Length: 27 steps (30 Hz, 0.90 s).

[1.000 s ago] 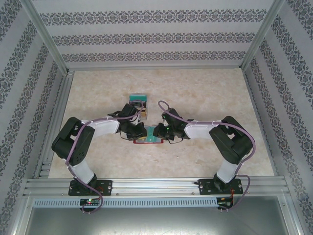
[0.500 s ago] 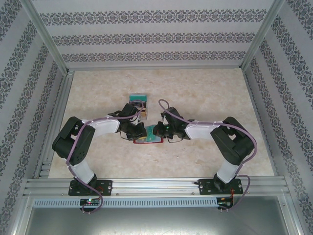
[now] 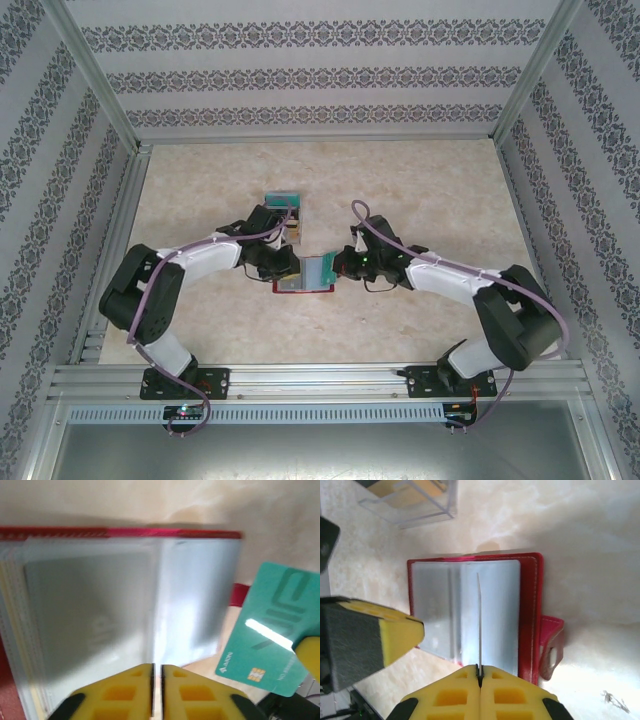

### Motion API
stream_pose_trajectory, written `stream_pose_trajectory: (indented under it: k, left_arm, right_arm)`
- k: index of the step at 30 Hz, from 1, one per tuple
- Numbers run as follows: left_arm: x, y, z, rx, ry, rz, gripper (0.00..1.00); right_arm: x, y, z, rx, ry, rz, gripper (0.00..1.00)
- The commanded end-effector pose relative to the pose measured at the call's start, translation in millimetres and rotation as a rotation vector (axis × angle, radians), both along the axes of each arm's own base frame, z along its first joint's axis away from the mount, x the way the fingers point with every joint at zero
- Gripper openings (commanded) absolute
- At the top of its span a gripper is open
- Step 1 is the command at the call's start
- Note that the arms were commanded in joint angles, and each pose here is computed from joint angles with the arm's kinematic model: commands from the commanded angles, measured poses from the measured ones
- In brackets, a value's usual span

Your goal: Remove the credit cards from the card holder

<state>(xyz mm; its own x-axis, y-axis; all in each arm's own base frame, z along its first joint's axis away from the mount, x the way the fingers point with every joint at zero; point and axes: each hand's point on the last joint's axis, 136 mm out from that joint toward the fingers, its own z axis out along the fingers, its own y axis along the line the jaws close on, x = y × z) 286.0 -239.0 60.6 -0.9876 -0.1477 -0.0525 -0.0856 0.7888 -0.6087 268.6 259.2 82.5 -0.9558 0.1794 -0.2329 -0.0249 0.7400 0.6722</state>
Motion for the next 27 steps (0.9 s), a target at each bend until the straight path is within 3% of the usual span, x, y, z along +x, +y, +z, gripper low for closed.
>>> stream_pose_trajectory:
  k: [1, 5, 7, 11, 16, 22, 27]
  left_arm:
    - [16.2, 10.9, 47.4, -0.013, -0.108, 0.049, 0.25]
    - [25.3, 41.6, 82.0, 0.029, -0.194, 0.155, 0.51]
    - [26.2, 63.8, 94.5, 0.067, -0.223, 0.229, 0.7]
    - [21.6, 104.7, 115.7, 0.139, -0.277, 0.361, 0.98]
    - [4.8, 141.9, 132.9, 0.212, -0.317, 0.472, 0.99]
    - [-16.6, 161.4, 140.4, 0.248, -0.334, 0.517, 0.99]
    - [-28.9, 173.6, 147.8, 0.277, -0.354, 0.542, 1.0]
  right_arm:
    - [9.3, -1.6, 40.7, -0.054, -0.104, 0.06, 0.01]
    - [24.6, -3.6, 83.5, -0.167, -0.235, 0.128, 0.02]
    - [34.9, -1.2, 99.9, -0.244, -0.294, 0.181, 0.01]
    - [58.0, 11.0, 121.3, -0.393, -0.395, 0.283, 0.0]
    - [88.1, 36.9, 133.1, -0.549, -0.547, 0.435, 0.0]
    - [117.6, 70.0, 139.9, -0.789, -0.768, 0.601, 0.0]
    - [141.9, 93.5, 128.7, -0.986, -0.864, 0.707, 0.0]
